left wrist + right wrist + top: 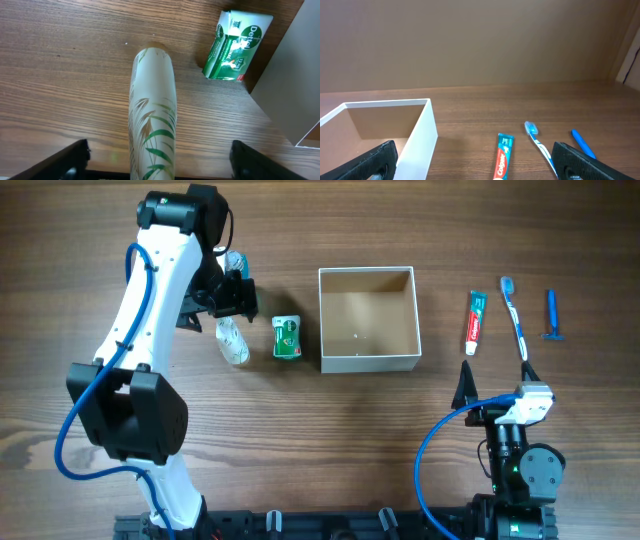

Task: Pack container
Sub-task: 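Close the left gripper on the Pantene tube and lift it, then carry the tube right over the white box with the left gripper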

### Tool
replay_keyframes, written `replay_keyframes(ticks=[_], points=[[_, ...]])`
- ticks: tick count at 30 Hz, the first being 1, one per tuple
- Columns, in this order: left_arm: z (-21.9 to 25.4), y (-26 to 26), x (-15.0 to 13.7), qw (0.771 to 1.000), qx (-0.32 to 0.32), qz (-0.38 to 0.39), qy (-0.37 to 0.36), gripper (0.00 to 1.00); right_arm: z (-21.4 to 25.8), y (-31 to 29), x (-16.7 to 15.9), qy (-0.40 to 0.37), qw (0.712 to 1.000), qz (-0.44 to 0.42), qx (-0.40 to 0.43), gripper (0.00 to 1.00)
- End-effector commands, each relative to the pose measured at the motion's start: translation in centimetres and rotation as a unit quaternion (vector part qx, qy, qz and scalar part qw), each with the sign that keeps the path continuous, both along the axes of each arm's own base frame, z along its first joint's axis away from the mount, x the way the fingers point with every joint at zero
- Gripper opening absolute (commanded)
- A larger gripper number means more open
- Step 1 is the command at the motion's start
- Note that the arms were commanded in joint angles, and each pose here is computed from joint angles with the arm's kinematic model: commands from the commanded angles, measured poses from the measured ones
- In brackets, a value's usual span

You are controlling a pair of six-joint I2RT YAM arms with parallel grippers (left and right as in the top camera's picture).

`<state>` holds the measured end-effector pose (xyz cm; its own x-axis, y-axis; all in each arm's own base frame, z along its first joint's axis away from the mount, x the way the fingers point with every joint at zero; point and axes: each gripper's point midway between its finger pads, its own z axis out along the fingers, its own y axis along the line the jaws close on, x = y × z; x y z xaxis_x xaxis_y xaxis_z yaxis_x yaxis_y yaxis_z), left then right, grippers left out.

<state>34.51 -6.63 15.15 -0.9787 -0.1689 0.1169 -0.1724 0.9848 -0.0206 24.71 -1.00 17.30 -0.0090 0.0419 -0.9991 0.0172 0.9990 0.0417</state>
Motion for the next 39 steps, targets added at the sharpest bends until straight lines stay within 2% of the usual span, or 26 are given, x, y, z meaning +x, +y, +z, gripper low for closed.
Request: replay_keyframes(ticks=[1,5,11,20,29,35,39], points=[[-0.7,0.2,-0.4,1.0,0.006,0.003,0.012,0.78,0.0,-0.1,0.0,-0.002,1.0,-0.006,0.007,1.0],[-0.9,0.2,-0.6,1.0,0.006,0.003,0.017,0.59,0.0,-0.1,0.0,-0.002,1.0,-0.006,0.007,1.0],[-0.9,0.1,-0.7,1.0,0.003,0.004,0.02,0.5,0.0,-0.1,0.0,-0.002,1.0,-0.006,0.007,1.0],[-0.9,0.1,-0.9,1.0,0.003,0.004,0.023,0.04,0.0,-0.1,0.0,-0.002,1.0,-0.006,0.007,1.0],[0.3,-0.3,-0.9,1.0,-0.012,0.006,0.02,0.04,0.0,-0.1,0.0,-0.002,1.0,-0.006,0.007,1.0],[4.8,-1.9,0.6,0.997,-0.061,0.007,-0.041,0.04,0.0,-0.1,0.0,-0.002,1.0,-0.006,0.007,1.0],[8.9,-2.1,1.4,0.991,-0.074,0.003,-0.112,0.04,0.0,-0.1,0.0,-0.002,1.0,-0.006,0.007,1.0]])
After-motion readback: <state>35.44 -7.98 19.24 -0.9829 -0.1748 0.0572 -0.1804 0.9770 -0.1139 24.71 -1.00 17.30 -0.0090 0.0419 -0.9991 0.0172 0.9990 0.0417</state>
